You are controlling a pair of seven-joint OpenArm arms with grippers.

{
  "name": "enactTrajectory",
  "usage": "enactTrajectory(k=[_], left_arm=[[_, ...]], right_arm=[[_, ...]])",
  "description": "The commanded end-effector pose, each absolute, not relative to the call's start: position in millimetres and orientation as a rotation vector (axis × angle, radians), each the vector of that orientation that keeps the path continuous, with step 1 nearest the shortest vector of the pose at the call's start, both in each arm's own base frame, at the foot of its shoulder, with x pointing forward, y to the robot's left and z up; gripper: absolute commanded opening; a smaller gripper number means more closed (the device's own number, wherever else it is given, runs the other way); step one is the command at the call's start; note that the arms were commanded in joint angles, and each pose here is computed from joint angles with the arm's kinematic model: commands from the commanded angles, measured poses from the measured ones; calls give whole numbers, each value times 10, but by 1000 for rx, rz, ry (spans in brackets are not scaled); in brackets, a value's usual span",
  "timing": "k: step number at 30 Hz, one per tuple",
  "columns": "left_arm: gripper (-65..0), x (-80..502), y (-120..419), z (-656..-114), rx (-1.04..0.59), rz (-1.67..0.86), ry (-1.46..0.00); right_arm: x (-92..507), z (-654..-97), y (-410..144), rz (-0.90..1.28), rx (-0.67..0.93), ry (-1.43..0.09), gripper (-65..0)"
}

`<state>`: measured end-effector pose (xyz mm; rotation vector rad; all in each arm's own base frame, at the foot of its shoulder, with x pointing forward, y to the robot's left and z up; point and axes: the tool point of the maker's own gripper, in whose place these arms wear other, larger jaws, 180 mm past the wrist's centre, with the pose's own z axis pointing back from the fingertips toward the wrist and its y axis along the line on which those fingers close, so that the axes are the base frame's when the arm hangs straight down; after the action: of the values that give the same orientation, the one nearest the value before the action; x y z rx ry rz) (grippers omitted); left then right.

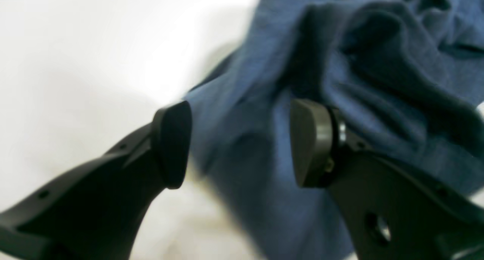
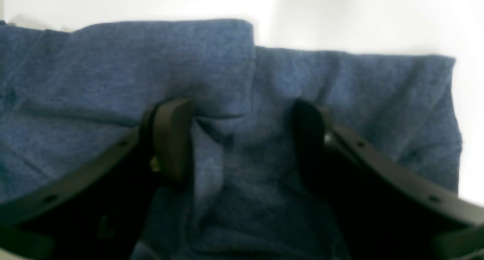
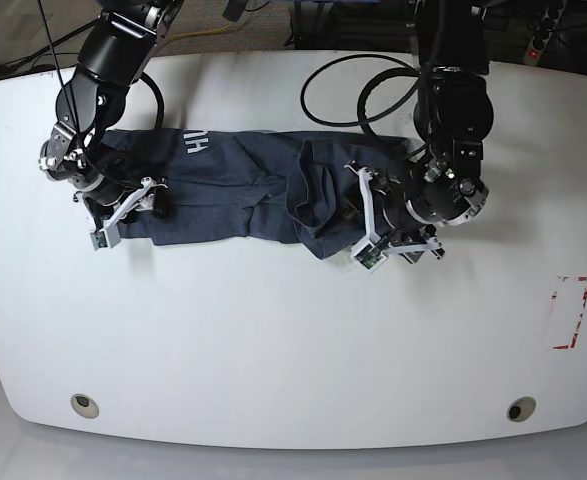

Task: Fold the T-shirt properly
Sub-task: 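Grasp the strip end with the left gripper and fold it toward the right gripper, then press the folded end flat with the left gripper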

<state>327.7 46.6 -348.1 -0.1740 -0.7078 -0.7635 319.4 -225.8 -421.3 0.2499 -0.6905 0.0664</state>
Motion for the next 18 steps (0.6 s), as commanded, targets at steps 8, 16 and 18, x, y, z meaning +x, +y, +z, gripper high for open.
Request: enactTrajectory(k=[8, 16, 18], left_arm=[[-272, 3153, -255, -3513, -277, -962, -707], [-272, 2896, -883, -3387, -346, -1154, -728], [-272, 2900, -915, -3308, -343, -1167, -753]], right_arm=[[3149, -4277, -2181, 73, 250, -650, -265], [3149, -4277, -2181, 73, 250, -650, -265], [3149, -4277, -2181, 73, 250, -650, -265]])
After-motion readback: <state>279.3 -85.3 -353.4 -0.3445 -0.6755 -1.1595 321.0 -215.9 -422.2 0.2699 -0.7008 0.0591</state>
